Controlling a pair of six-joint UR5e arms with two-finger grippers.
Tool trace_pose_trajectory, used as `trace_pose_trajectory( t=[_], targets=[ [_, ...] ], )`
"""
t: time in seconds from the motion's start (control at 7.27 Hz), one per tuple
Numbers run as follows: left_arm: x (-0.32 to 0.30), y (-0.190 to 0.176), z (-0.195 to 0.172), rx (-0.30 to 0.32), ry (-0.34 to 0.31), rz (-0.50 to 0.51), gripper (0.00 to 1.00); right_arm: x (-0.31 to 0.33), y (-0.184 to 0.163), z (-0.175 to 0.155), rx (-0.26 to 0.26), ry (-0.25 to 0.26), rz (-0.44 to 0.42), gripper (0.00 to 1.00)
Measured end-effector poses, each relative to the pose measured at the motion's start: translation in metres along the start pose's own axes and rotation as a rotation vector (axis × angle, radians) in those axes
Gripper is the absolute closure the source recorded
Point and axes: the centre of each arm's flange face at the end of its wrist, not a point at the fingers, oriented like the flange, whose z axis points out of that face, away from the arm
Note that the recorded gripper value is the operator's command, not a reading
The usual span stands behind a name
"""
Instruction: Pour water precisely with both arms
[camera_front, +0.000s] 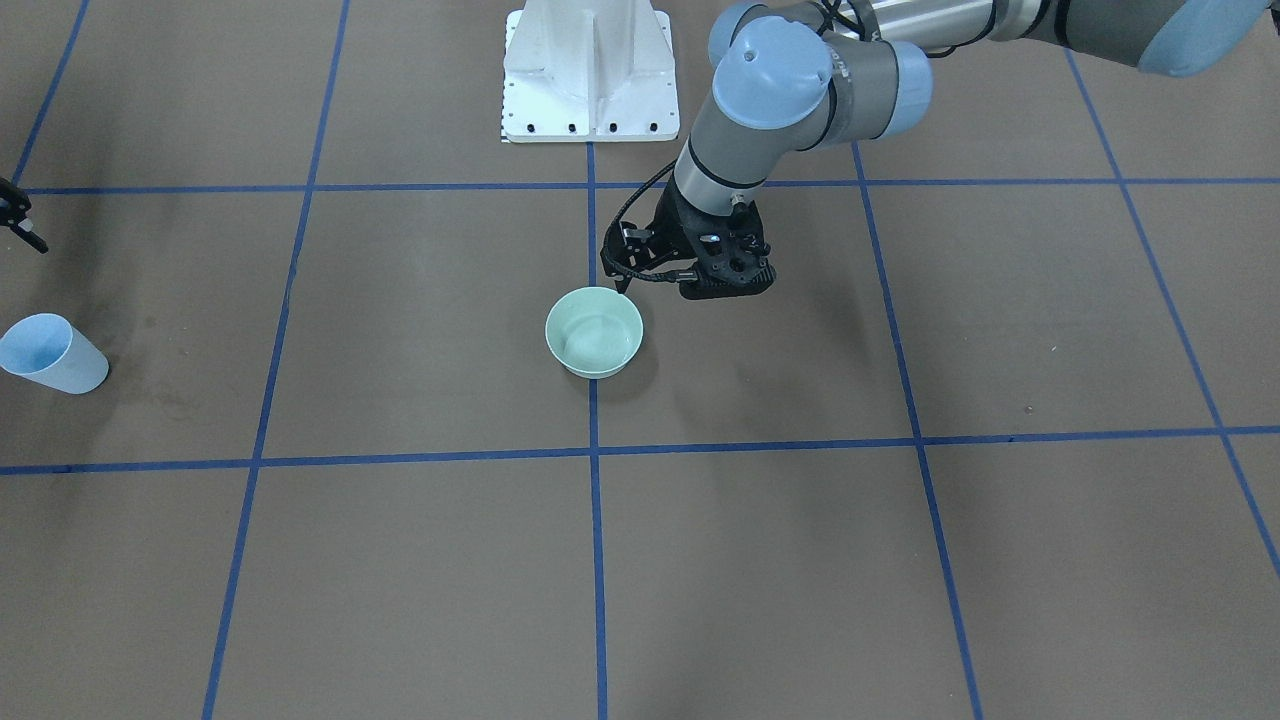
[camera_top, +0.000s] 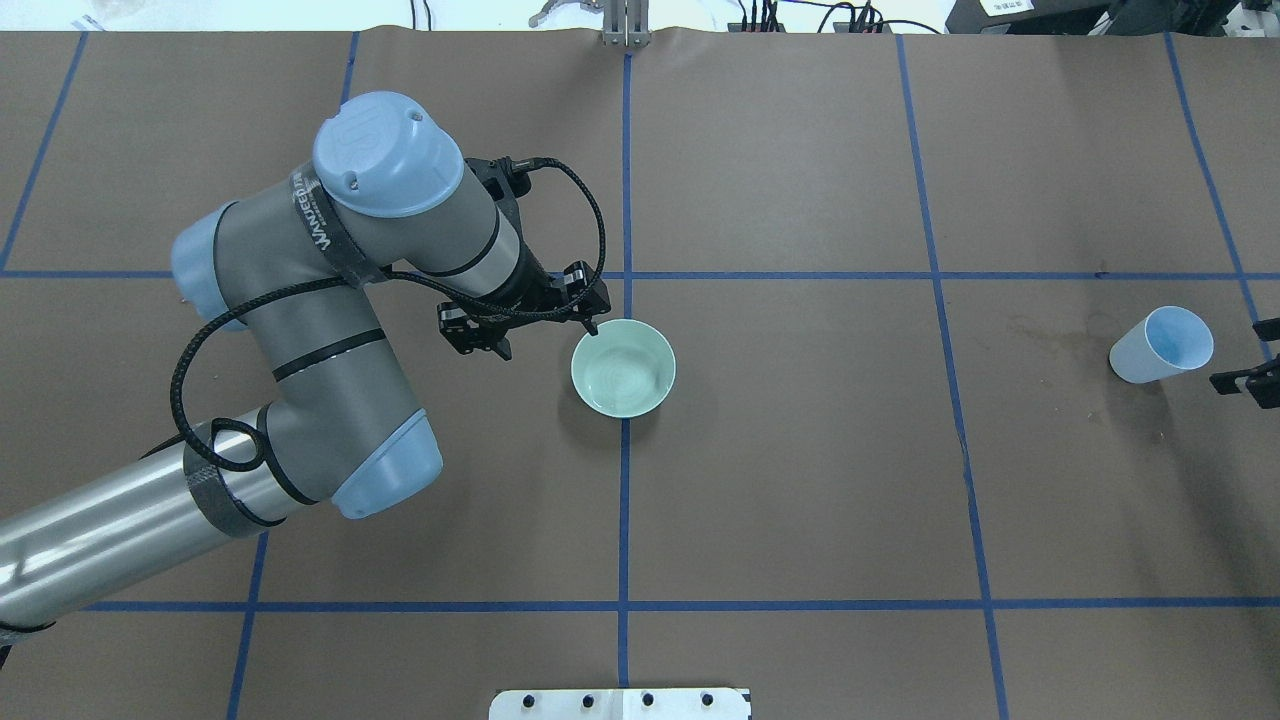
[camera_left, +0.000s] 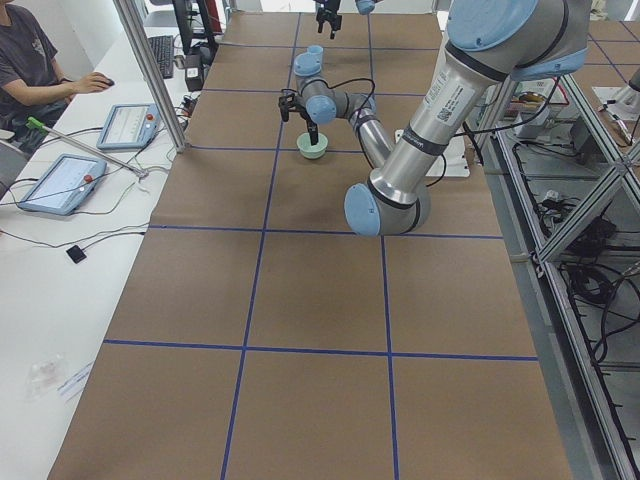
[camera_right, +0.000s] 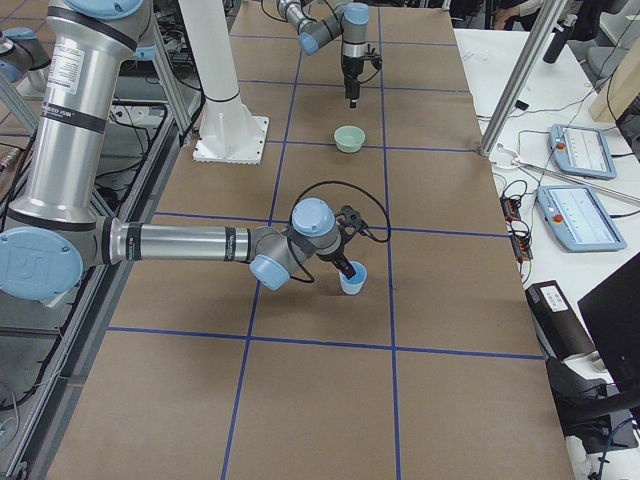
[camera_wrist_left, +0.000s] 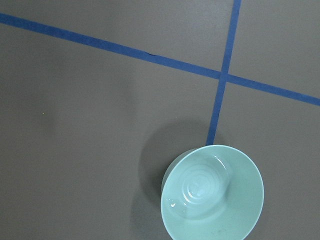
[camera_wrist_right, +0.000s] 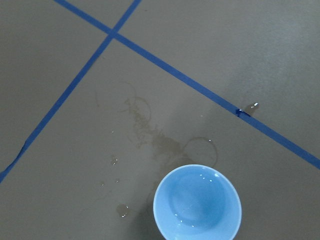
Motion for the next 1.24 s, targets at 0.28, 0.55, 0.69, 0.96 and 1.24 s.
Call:
trace_pose_trajectory(
  t=[0.28, 0.55, 0.69, 0.96, 1.24],
  targets=[
    [0.001, 0.0, -0.001, 0.0, 0.002, -0.001, 0.0, 0.013, 0.042, -0.002, 0.087, 0.094, 0.018, 0.01],
    [0.0, 0.0, -0.001, 0.001, 0.001, -0.002, 0.0, 0.014, 0.073, 0.008, 0.182, 0.056, 0.166, 0.01],
    [0.0, 0.0, 0.0, 0.001, 0.0, -0.002, 0.0, 0.01, 0.076, 0.015, 0.197, 0.04, 0.193, 0.01],
    [0.0, 0.0, 0.0, 0.001, -0.001, -0.001, 0.0, 0.005, 0.074, 0.04, 0.193, 0.054, 0.192, 0.01],
    [0.0, 0.0, 0.0, 0.003, -0.001, -0.001, 0.0, 0.003, 0.073, 0.06, 0.182, 0.07, 0.181, 0.01]
  ],
)
